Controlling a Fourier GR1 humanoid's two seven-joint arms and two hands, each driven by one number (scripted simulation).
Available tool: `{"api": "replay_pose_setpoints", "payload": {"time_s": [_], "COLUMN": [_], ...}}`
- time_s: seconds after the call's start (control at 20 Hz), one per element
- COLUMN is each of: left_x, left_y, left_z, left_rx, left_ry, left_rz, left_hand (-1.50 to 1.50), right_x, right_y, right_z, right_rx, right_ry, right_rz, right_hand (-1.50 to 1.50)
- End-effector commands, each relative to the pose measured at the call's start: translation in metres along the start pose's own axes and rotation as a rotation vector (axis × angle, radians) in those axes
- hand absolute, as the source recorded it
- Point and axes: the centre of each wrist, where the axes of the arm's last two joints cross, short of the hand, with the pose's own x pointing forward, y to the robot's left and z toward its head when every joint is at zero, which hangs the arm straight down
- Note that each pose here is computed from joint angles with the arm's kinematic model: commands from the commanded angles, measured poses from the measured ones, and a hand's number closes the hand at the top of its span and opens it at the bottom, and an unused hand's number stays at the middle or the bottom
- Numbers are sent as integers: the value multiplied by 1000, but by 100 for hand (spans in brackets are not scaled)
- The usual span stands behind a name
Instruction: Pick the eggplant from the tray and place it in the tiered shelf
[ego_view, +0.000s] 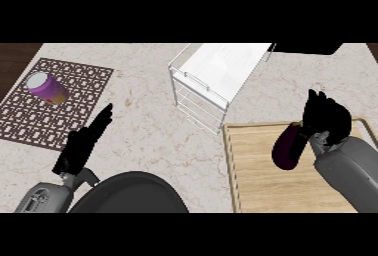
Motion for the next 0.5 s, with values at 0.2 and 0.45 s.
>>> {"api": "replay_pose_setpoints", "payload": {"time_s": [0.2,0.45], "left_x": [-14,-20], "left_y": [-12,-13], "left_z": [8,12], "left_rx": [-6,-1], "left_ry": [30,59], "left_rz": [68,65], "left_hand": [0,0], "right_x": [53,68], "right_y": [21,17], "right_z": [-8,-16], "right_rx": [71,25], "right_ry": [271,309], "right_rz": [118,204], "right_hand": [-150,-150]}}
